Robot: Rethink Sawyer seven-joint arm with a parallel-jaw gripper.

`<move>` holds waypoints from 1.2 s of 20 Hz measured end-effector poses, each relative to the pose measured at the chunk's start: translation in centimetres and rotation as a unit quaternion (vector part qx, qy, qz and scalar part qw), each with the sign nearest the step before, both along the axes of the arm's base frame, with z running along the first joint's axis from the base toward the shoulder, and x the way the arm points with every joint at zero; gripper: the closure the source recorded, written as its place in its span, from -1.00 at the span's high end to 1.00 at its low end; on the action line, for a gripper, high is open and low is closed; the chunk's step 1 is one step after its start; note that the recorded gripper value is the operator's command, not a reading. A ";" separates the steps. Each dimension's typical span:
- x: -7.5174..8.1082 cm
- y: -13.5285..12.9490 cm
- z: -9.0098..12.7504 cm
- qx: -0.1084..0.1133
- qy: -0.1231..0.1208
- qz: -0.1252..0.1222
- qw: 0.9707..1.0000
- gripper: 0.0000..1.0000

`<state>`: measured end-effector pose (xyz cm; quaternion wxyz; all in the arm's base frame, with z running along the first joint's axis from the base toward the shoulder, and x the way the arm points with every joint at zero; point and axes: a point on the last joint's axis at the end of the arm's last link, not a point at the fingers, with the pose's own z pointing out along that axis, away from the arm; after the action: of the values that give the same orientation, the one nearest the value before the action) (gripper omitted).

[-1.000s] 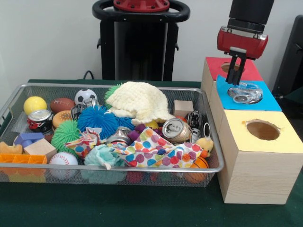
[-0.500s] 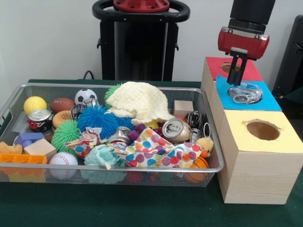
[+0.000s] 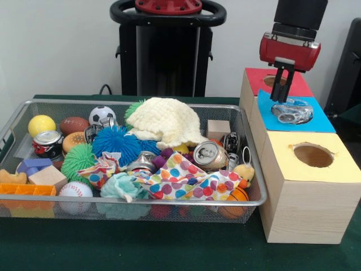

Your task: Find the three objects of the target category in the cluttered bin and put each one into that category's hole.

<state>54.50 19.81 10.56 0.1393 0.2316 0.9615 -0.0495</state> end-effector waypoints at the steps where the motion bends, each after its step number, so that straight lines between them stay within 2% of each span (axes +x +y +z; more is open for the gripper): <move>1: 0.0 0.0 0.0 0.000 0.000 0.000 1.000 -1.00; 15: 0.3 0.1 0.1 0.000 -0.003 0.001 1.000 -1.00; 24: 1.1 0.4 -0.2 -0.001 -0.007 0.005 1.000 -1.00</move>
<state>55.55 20.18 10.40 0.1461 0.2272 0.9616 -0.0478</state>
